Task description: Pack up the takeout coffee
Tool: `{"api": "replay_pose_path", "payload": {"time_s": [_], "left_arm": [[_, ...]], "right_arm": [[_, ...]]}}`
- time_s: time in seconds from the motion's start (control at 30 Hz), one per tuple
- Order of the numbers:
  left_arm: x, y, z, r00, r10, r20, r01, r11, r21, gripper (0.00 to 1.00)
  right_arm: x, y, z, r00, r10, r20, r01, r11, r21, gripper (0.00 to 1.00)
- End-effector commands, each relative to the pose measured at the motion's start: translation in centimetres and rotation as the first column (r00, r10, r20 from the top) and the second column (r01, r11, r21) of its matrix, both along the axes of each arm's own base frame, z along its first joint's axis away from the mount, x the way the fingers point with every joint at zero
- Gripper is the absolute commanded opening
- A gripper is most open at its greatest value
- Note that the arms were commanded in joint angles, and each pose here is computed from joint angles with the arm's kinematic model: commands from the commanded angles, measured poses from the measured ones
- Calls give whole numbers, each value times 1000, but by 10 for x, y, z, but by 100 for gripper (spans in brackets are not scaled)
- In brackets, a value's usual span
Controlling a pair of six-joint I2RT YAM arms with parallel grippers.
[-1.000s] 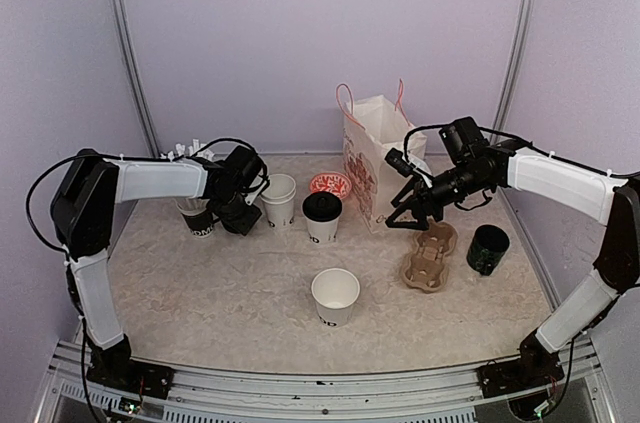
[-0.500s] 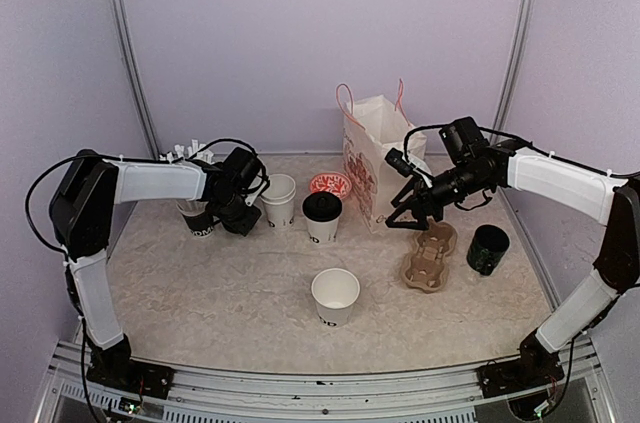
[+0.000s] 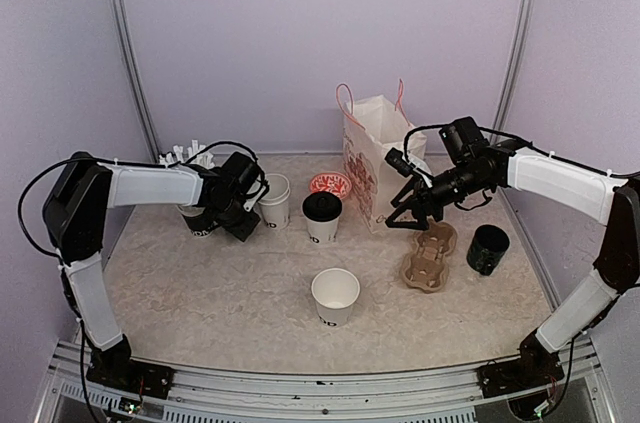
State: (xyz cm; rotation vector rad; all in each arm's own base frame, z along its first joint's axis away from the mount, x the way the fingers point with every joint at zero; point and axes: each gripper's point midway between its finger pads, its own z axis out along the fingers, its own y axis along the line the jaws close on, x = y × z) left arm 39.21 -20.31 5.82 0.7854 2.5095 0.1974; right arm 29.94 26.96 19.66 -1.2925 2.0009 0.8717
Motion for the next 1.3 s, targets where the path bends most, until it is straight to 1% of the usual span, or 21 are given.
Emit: {"api": "replay_pose_path", "payload": {"time_s": [0.0, 0.17, 0.27, 0.4, 0.47, 0.57, 0.87, 1.03, 1.13, 1.23, 1.27], "left_arm": [[6, -2, 22, 998, 5, 67, -4, 1000, -16, 51], [17, -11, 46, 991, 18, 136, -9, 997, -71, 52], [20, -22, 60, 988, 24, 151, -3, 991, -132, 48], [19, -41, 68, 989, 12, 149, 19, 977, -210, 38], [22, -47, 66, 989, 15, 145, 19, 973, -229, 28], [32, -55, 62, 989, 22, 149, 16, 969, -247, 23], [77, -76, 64, 977, 52, 207, 17, 949, -316, 23], [94, -77, 55, 976, 66, 209, 4, 949, -316, 24], [90, -72, 50, 981, 73, 181, -18, 957, -290, 27], [72, -59, 50, 984, 100, 145, -62, 967, -248, 32], [64, -54, 57, 984, 103, 143, -66, 967, -244, 34]], "right_arm": [[0, 3, 2, 1000, 14, -9, -14, 1000, 21, 79], [-1, 3, 1, 1000, 14, -11, -13, 1000, 20, 79], [0, 3, 2, 1000, 12, -8, -12, 1000, 21, 79], [-1, 1, 3, 1000, 10, -2, -10, 1000, 19, 79], [-2, 1, 3, 1000, 10, 0, -10, 1000, 17, 79], [-3, 0, 3, 1000, 9, 5, -10, 1000, 18, 79], [-5, -3, 4, 1000, 1, 21, -1, 1000, 12, 79], [-6, -5, 6, 1000, -3, 31, 2, 1000, 9, 79], [-7, -6, 5, 999, -4, 35, 4, 1000, 5, 79], [-8, -8, 6, 999, -8, 42, 8, 1000, 2, 79], [-9, -8, 6, 999, -9, 41, 9, 1000, 2, 80]]}}
